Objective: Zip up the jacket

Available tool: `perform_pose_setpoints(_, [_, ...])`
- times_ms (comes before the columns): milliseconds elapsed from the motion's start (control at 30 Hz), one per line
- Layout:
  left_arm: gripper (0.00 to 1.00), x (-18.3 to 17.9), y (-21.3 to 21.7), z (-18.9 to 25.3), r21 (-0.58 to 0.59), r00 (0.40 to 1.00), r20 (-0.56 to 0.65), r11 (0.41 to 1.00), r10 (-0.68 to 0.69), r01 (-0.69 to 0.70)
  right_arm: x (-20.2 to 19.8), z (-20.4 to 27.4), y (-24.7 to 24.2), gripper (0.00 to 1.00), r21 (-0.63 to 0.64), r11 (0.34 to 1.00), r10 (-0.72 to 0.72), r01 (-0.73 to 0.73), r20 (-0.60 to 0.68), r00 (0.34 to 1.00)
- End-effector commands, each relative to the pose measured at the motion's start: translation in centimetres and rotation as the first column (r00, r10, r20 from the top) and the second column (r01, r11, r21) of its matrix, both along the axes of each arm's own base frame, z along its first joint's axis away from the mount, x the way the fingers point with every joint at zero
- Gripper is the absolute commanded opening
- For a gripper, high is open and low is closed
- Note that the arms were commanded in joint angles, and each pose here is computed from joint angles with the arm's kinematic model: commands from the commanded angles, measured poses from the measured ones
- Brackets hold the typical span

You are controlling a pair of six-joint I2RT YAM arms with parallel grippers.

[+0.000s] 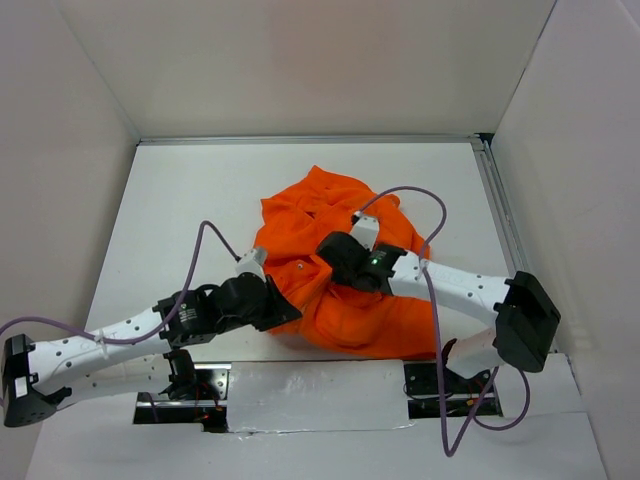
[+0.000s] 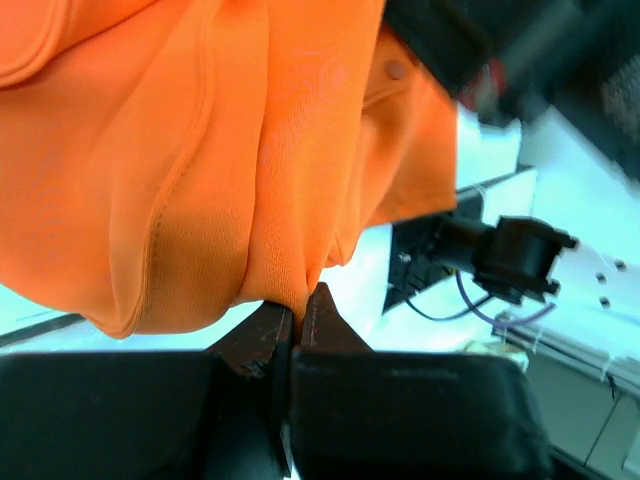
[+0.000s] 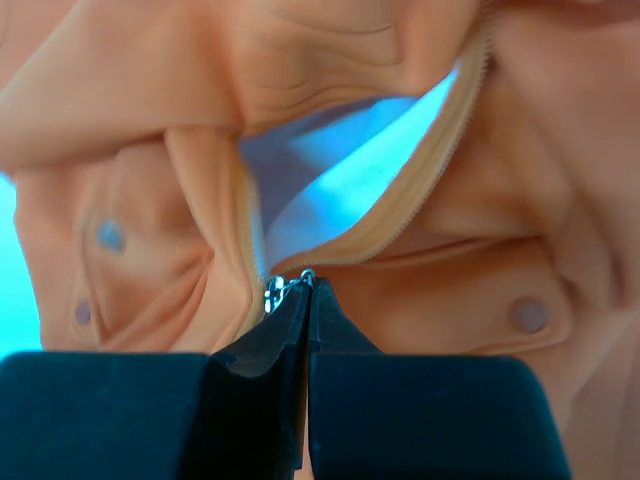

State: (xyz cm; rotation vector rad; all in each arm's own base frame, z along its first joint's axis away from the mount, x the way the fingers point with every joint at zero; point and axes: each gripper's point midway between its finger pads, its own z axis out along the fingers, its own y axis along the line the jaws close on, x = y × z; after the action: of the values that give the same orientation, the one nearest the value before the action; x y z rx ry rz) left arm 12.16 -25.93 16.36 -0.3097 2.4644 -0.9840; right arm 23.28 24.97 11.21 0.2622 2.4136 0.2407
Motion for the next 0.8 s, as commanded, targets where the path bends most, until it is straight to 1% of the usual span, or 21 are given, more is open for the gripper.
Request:
perform_pose_setpoints(0, [0.0, -3.5, -0.4, 2.3, -0.059, 0.981, -0.014, 0.98, -0.192, 0.191, 4.5, 0.9, -10.7, 0.0, -0.266, 0.925, -0.24, 0.271, 0.142, 0.96])
perform_pose_setpoints(133, [0.0, -4.6, 0.6, 2.9, -0.068, 0.974, -0.014, 0.972, -0.228, 0.227, 9.4, 3.0, -15.9, 0.0, -0.342, 0.856, -0.334, 0.388, 0.207, 0.92])
perform_pose_setpoints(167, [0.0, -4.7, 0.9, 3.0, -0.069, 0.973, -0.004, 0.971, -0.231, 0.23, 10.4, 3.7, -16.1, 0.0, -0.332, 0.855, -0.336, 0.398, 0.23, 0.913])
perform_pose_setpoints(200, [0.0, -4.8, 1.4, 3.3, -0.081, 0.974, 0.008, 0.97, -0.227, 0.227, 11.3, 3.8, -16.1, 0.0, -0.322, 0.865, -0.326, 0.385, 0.224, 0.918])
perform_pose_setpoints(233, [0.0, -4.9, 2.0, 3.0, -0.07, 0.977, -0.006, 0.974, -0.215, 0.214, 12.2, 4.5, -16.5, 0.0, -0.338, 0.864, -0.305, 0.372, 0.236, 0.923])
perform_pose_setpoints(267, [0.0, -5.0, 2.3, 3.1, -0.073, 0.977, 0.0, 0.974, -0.214, 0.213, 13.6, 5.1, -17.4, 0.0, -0.318, 0.859, -0.327, 0.401, 0.26, 0.908])
perform_pose_setpoints(333, [0.0, -5.3, 3.2, 3.7, -0.09, 0.979, 0.017, 0.975, -0.204, 0.205, 15.7, 5.6, -18.4, 0.0, -0.329, 0.853, -0.331, 0.406, 0.261, 0.907])
perform_pose_setpoints(367, [0.0, -5.4, 3.6, 3.9, -0.094, 0.978, 0.026, 0.974, -0.206, 0.207, 17.0, 6.1, -19.6, 0.0, -0.326, 0.841, -0.35, 0.433, 0.282, 0.893])
perform_pose_setpoints(400, [0.0, -5.7, 4.0, 4.4, -0.116, 0.977, 0.044, 0.971, -0.207, 0.211, 17.8, 5.6, -20.3, 0.0, -0.357, 0.825, -0.353, 0.438, 0.278, 0.893])
perform_pose_setpoints(433, [0.0, -5.7, 4.2, 4.7, -0.122, 0.976, 0.059, 0.969, -0.211, 0.217, 19.1, 7.5, -20.6, 0.0, -0.342, 0.816, -0.367, 0.465, 0.315, 0.875])
perform_pose_setpoints(500, [0.0, -5.7, 4.9, 5.3, -0.135, 0.975, 0.096, 0.968, -0.201, 0.213, 20.0, 9.0, -21.6, 0.0, -0.338, 0.802, -0.386, 0.492, 0.335, 0.86])
perform_pose_setpoints(567, [0.0, -5.3, 5.4, 5.6, -0.13, 0.976, 0.122, 0.972, -0.18, 0.196, 20.8, 12.3, -21.4, 0.0, -0.309, 0.811, -0.367, 0.496, 0.39, 0.844])
perform_pose_setpoints(633, [0.0, -4.4, 5.8, 6.2, -0.124, 0.977, 0.162, 0.979, -0.14, 0.161, 20.6, 17.3, -21.2, 0.0, -0.239, 0.836, -0.35, 0.493, 0.46, 0.816])
perform_pose_setpoints(667, [0.0, -4.0, 5.9, 7.0, -0.129, 0.974, 0.191, 0.98, -0.125, 0.151, 20.3, 19.0, -21.1, 0.0, -0.221, 0.85, -0.336, 0.477, 0.47, 0.816])
perform_pose_setpoints(700, [0.0, -3.5, 5.7, 7.8, -0.135, 0.969, 0.222, 0.981, -0.111, 0.143, 19.3, 23.0, -21.2, 0.0, -0.178, 0.86, -0.326, 0.479, 0.531, 0.782])
perform_pose_setpoints(733, [0.0, -2.6, 6.1, 8.3, -0.126, 0.965, 0.254, 0.986, -0.071, 0.105, 18.7, 25.3, -21.3, 0.0, -0.158, 0.866, -0.314, 0.475, 0.568, 0.761])
perform_pose_setpoints(767, [0.0, -2.1, 6.3, 9.5, -0.136, 0.958, 0.284, 0.987, -0.046, 0.088, 17.6, 28.4, -21.4, 0.0, -0.107, 0.879, -0.308, 0.465, 0.616, 0.725])
